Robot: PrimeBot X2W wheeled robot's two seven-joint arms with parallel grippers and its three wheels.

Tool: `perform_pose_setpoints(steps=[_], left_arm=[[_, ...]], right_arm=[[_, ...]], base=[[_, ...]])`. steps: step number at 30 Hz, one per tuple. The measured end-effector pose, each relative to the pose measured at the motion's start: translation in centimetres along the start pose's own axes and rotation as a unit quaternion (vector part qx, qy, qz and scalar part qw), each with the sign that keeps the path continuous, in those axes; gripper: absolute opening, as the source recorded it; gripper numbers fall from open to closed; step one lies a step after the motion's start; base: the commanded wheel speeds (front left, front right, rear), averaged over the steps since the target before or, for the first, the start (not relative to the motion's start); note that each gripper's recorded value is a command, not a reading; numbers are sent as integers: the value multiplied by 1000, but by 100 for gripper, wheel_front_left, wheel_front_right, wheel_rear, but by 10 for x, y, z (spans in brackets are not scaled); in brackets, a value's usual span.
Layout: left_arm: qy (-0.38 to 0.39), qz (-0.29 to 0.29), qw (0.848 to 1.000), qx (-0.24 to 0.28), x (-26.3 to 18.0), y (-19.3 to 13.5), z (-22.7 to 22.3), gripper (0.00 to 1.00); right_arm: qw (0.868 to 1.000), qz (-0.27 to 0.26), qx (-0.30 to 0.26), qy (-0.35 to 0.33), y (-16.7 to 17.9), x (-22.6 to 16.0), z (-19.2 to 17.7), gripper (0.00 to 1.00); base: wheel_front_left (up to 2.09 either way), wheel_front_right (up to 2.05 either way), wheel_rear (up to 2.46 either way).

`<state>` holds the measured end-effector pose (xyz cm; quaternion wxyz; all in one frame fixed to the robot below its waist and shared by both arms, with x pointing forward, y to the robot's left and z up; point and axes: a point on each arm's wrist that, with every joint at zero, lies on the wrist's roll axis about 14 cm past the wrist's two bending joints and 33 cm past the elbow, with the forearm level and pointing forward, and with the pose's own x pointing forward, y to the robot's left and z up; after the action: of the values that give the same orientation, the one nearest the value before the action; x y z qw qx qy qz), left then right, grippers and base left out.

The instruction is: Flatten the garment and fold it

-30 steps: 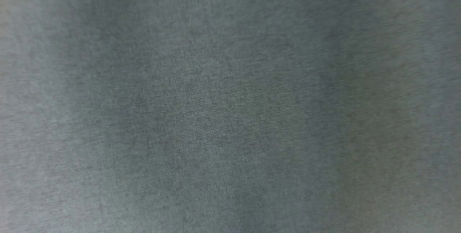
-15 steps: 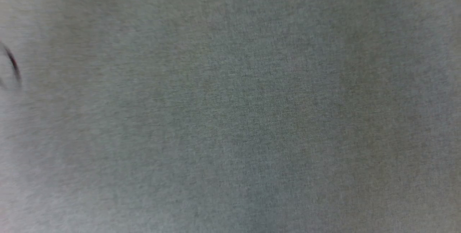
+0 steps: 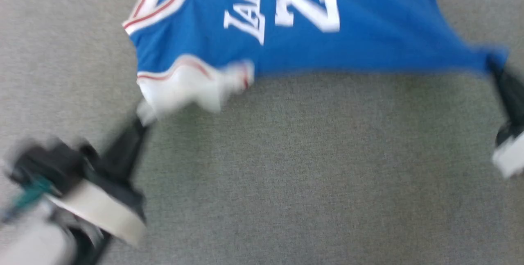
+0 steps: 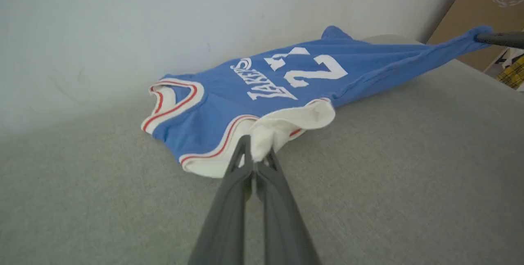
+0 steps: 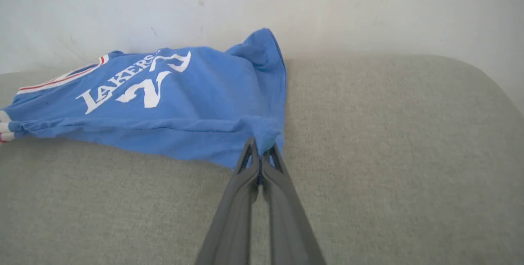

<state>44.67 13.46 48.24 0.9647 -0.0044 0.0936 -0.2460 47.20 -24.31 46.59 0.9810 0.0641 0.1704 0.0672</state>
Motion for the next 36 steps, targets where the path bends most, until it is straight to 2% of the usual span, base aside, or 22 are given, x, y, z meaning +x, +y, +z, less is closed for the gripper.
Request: perform_pose_setpoints(steps=[3, 6, 10, 15, 19, 21, 24, 27, 29, 31, 36], left_arm=[[94, -12, 995, -30, -30, -19, -47, 0], [174, -14, 982, -68, -58, -34, -80, 0], [285, -20, 948, -141, -99, -59, -116, 0], [377, -14, 904, -200, -147, -80, -138, 0], [420, -4, 877, -232, -182, -93, -149, 0], [436, -2, 867, -242, -198, -98, -152, 0], [450, -4, 854, -262, -214, -108, -151, 0], [454, -8, 846, -279, -225, -116, -147, 0], [449, -3, 848, -282, -230, -116, -144, 0], [425, 13, 864, -270, -226, -107, -138, 0], [305, 39, 933, -185, -193, -72, -98, 0]], right_arm=[[999, 1, 10, 50, 5, -23, -33, 0], [993, 11, 28, 115, 13, -48, -70, 0], [981, 23, 33, 190, 18, -83, -108, 0], [969, 11, 29, 243, 6, -123, -134, 0], [955, 1, 38, 293, -1, -155, -157, 0], [944, -1, 43, 327, -3, -173, -169, 0], [927, -1, 50, 372, -3, -199, -185, 0], [918, -1, 61, 393, -1, -216, -193, 0], [918, -1, 67, 392, 0, -221, -192, 0], [925, -1, 64, 375, -1, -219, -185, 0], [950, -2, 37, 310, -4, -202, -156, 0]], base=[[0, 0, 0], [0, 0, 0], [0, 0, 0], [0, 0, 0], [0, 0, 0], [0, 0, 0], [0, 0, 0], [0, 0, 0], [0, 0, 0], [0, 0, 0], [0, 0, 0]])
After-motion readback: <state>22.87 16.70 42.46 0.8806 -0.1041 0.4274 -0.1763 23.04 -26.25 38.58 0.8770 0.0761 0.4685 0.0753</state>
